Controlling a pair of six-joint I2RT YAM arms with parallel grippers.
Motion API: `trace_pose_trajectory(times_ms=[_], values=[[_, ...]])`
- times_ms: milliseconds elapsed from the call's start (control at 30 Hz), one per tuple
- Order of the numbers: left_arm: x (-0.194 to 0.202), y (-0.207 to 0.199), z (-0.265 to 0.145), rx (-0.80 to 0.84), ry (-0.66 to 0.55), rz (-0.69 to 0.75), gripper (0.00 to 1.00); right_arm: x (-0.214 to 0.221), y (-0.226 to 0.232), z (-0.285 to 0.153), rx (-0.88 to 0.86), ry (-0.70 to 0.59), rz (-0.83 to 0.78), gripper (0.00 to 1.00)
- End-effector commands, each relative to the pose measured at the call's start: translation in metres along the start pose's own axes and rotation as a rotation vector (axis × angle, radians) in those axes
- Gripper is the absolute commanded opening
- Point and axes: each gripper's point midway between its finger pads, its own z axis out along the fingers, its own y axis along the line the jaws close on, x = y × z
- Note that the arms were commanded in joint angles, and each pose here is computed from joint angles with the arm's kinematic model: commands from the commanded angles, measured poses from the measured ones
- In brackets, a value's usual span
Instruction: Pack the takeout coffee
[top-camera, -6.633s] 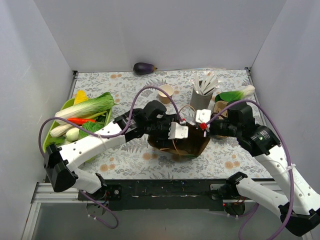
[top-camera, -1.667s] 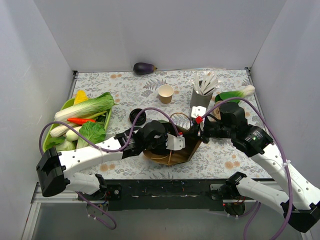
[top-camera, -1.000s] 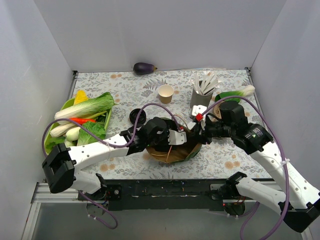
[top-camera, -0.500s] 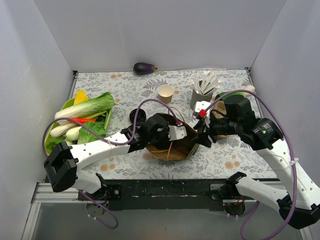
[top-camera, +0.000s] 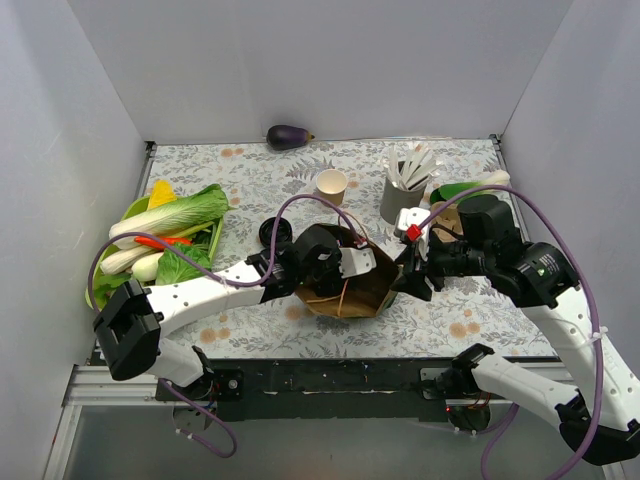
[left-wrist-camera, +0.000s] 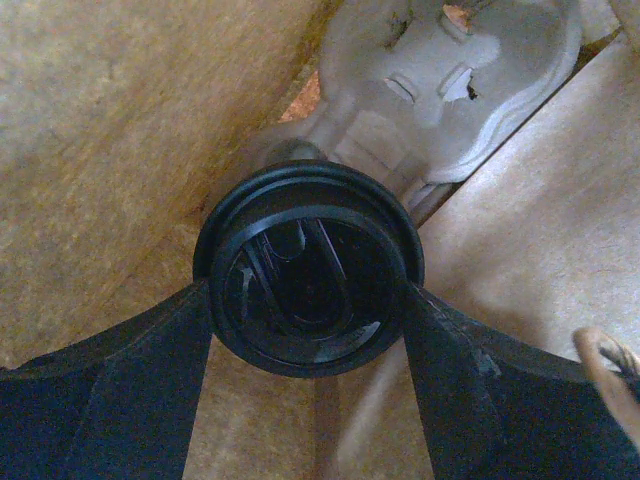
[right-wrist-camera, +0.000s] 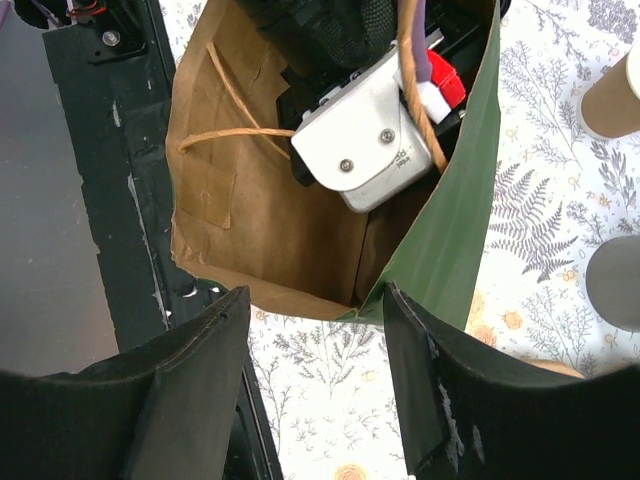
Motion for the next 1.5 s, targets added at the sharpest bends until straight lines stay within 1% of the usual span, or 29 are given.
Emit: trace_pose_trajectory(times_ms=[0, 167, 300, 433, 633, 667, 800, 933, 1067, 1200, 1233, 1267, 1333, 1367, 1467], values=[[0.002, 0.003, 0.005, 0.001, 0.021, -0.034, 0.00, -0.008, 0.001, -0.009, 0.014, -0.020, -0.002, 0.63], [0.004, 0.005, 0.013, 0.013, 0.032, -0.038, 0.00, -0.008, -0.003, -0.012, 0.029, -0.014, 0.054, 0.63], [0.005, 0.007, 0.020, 0.022, 0.040, -0.054, 0.00, -0.005, -0.005, -0.013, 0.031, -0.007, 0.066, 0.63], [0.003, 0.012, 0.026, 0.064, 0.044, -0.121, 0.00, -0.003, -0.010, -0.013, 0.028, 0.001, 0.089, 0.63], [0.004, 0.015, 0.035, 0.116, 0.083, -0.204, 0.00, 0.004, -0.020, -0.016, 0.027, 0.010, 0.122, 0.62], [-0.001, 0.018, 0.035, 0.116, 0.076, -0.214, 0.00, 0.005, -0.021, -0.016, 0.024, 0.010, 0.127, 0.62], [0.000, 0.014, 0.040, 0.156, 0.106, -0.240, 0.00, 0.011, -0.026, -0.018, -0.001, 0.016, 0.186, 0.62], [0.000, 0.012, 0.044, 0.189, 0.136, -0.273, 0.00, 0.021, -0.036, -0.020, -0.003, 0.027, 0.209, 0.62], [0.001, 0.011, 0.046, 0.220, 0.158, -0.300, 0.00, 0.022, -0.040, -0.021, 0.005, 0.010, 0.211, 0.62], [-0.002, 0.010, 0.046, 0.258, 0.177, -0.299, 0.00, 0.020, -0.046, -0.022, 0.016, -0.006, 0.217, 0.62], [-0.008, 0.013, 0.045, 0.260, 0.169, -0.293, 0.00, 0.020, -0.047, -0.023, 0.022, -0.006, 0.222, 0.62], [-0.003, 0.009, 0.046, 0.280, 0.199, -0.296, 0.00, 0.020, -0.047, -0.023, 0.026, -0.008, 0.221, 0.62], [-0.007, 0.010, 0.045, 0.290, 0.203, -0.297, 0.00, 0.020, -0.047, -0.025, 0.036, -0.012, 0.221, 0.62], [-0.003, 0.006, 0.042, 0.310, 0.226, -0.302, 0.00, 0.020, -0.047, -0.026, 0.041, -0.014, 0.220, 0.62], [-0.002, 0.004, 0.037, 0.331, 0.247, -0.301, 0.00, 0.020, -0.046, -0.028, 0.055, -0.022, 0.213, 0.62]])
